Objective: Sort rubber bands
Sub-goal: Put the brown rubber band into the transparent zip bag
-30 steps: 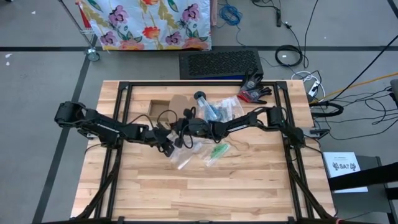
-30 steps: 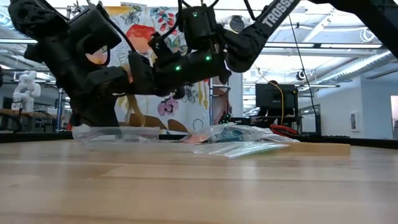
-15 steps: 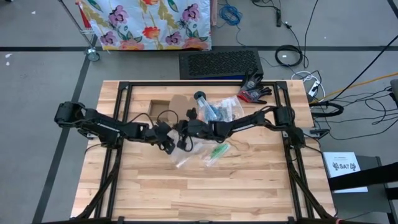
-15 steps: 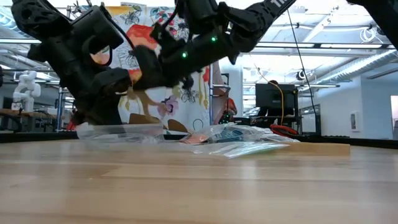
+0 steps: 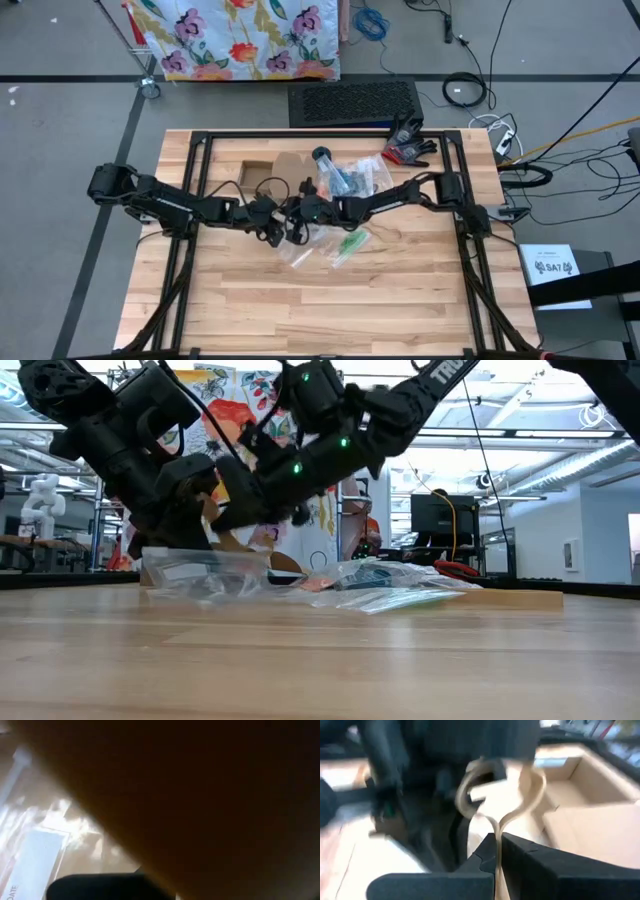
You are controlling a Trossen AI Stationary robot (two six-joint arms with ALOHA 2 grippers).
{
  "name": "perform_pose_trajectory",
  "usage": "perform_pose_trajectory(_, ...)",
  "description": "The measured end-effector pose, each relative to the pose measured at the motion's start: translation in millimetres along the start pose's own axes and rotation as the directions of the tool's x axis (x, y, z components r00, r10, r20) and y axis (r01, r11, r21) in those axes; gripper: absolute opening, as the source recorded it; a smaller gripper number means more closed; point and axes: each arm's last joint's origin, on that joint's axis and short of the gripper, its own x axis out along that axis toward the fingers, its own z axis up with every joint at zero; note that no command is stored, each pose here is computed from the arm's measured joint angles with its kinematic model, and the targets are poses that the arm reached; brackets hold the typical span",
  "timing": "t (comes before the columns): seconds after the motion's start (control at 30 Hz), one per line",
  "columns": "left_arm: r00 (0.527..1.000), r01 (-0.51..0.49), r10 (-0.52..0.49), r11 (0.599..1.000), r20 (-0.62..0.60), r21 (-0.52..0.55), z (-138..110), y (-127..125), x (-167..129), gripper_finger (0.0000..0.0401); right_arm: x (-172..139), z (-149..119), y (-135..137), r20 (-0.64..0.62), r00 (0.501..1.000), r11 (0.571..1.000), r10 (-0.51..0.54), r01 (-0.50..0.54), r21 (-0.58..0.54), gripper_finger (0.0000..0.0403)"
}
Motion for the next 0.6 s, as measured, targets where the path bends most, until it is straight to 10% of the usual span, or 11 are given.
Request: perform_pose_trajectory(0.6,0.999,0.041,-0.041,0.999,0.014,0.012,2,-3,0,0.0000,2,-22,6,-0.152,0.988,0.995,0.005,-0.020,-0.099,0.0000)
